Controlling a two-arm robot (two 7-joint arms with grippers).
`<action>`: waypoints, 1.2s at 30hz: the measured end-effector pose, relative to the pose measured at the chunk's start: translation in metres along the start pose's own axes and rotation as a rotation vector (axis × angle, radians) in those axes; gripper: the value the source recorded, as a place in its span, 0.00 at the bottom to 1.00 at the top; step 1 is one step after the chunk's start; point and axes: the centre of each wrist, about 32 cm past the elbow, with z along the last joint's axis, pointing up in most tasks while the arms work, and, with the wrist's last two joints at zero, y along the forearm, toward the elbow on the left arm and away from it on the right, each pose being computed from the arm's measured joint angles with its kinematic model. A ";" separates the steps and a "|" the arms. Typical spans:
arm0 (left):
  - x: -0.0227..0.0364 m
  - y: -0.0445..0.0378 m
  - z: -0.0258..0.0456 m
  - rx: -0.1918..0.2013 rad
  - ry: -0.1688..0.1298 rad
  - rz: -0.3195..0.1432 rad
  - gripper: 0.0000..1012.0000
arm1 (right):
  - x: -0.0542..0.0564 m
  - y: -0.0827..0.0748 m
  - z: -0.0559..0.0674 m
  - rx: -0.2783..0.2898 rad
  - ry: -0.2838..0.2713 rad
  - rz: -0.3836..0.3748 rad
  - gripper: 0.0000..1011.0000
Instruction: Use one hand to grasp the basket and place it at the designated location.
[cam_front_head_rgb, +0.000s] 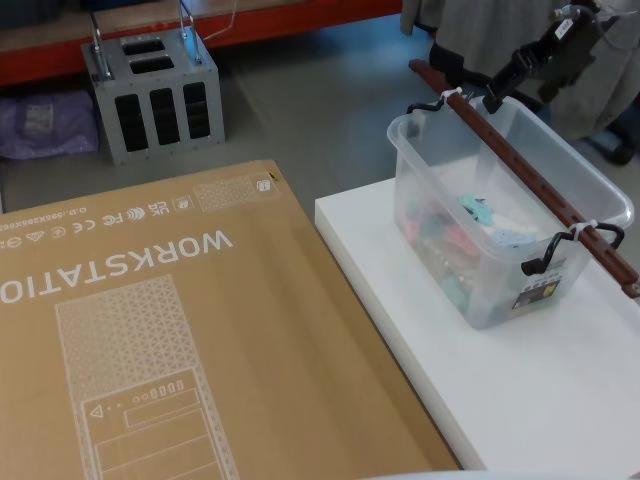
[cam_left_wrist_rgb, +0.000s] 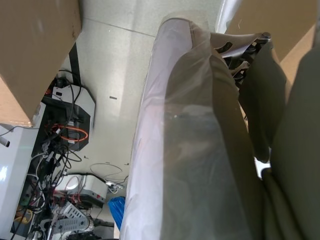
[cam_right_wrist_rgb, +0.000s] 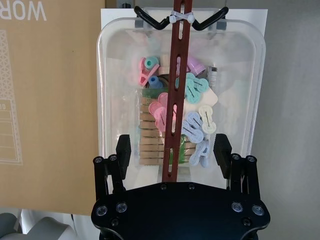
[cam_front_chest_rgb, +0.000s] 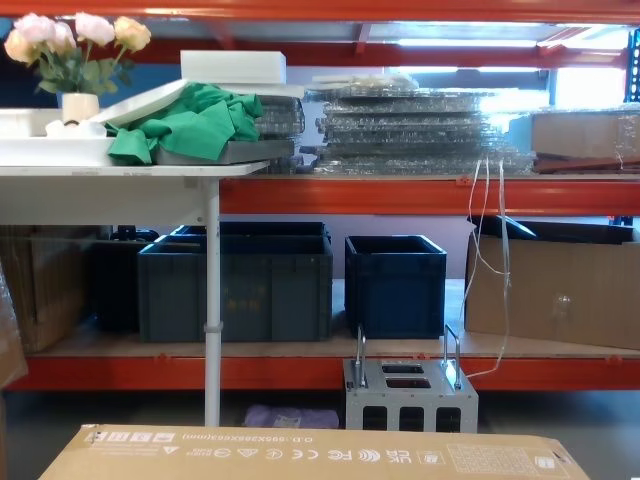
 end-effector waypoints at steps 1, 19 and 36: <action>0.0000 0.0000 0.0000 0.000 0.000 0.000 0.00 | 0.000 0.000 0.000 0.000 0.000 0.000 0.99; 0.0000 0.0000 0.0000 0.000 0.000 0.000 0.00 | 0.000 0.000 0.000 0.000 0.000 0.000 0.99; 0.0000 0.0000 0.0000 0.000 0.000 0.000 0.00 | 0.005 0.007 0.002 -0.010 -0.001 0.031 0.99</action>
